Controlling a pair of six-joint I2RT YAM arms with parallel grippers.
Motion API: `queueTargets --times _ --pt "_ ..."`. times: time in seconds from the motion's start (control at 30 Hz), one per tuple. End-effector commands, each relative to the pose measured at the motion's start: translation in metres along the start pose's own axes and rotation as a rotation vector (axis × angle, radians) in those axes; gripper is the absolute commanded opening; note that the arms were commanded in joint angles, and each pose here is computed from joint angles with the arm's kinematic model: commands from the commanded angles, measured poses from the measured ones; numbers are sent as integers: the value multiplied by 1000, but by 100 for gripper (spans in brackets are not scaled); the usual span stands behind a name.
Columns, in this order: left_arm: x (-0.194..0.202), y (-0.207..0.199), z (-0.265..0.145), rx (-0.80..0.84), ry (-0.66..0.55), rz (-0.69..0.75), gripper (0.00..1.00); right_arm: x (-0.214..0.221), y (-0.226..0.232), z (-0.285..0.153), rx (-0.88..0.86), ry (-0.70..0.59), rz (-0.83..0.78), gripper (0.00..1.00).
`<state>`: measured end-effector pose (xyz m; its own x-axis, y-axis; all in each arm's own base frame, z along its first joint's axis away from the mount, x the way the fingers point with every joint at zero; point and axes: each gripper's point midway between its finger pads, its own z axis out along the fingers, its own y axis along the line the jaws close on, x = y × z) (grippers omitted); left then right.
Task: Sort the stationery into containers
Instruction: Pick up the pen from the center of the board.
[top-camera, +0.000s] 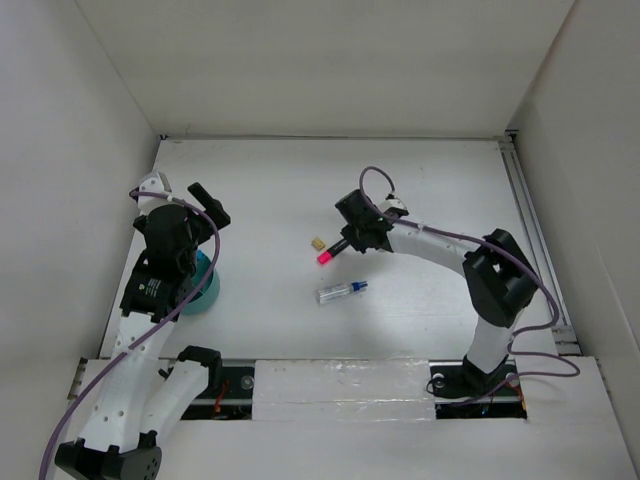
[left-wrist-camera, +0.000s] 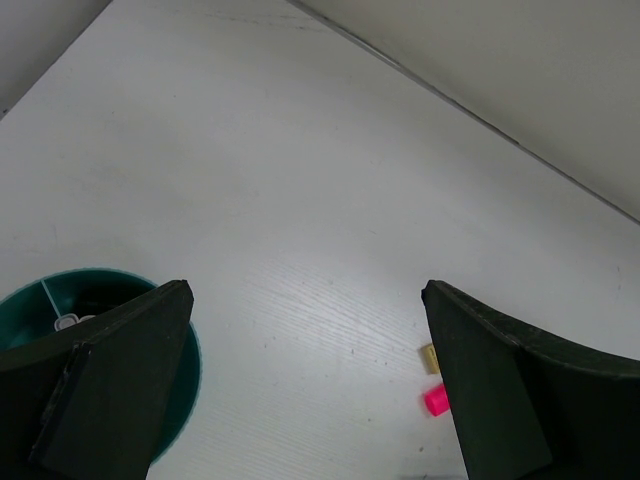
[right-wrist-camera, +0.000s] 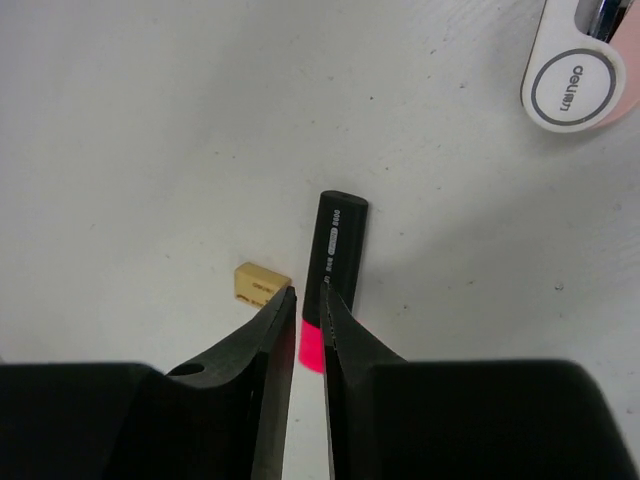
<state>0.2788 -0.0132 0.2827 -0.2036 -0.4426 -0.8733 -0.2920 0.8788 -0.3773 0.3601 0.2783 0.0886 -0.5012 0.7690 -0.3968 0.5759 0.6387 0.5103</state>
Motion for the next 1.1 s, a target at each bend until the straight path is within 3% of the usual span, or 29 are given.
queueTargets --times 0.0,0.2,0.3,0.6,1.07 --pt "-7 -2 0 10 -35 8 100 6 4 5 -5 8 -39 23" --pt "-7 -2 0 10 -35 8 100 7 17 9 -13 7 -44 42" --pt "-7 -2 0 10 -35 8 100 11 12 14 15 20 -57 46" --pt "-6 -1 0 6 -27 11 100 20 -4 33 149 64 -64 46" --pt "-9 -1 -5 15 -42 4 100 22 -11 46 201 110 -55 45"
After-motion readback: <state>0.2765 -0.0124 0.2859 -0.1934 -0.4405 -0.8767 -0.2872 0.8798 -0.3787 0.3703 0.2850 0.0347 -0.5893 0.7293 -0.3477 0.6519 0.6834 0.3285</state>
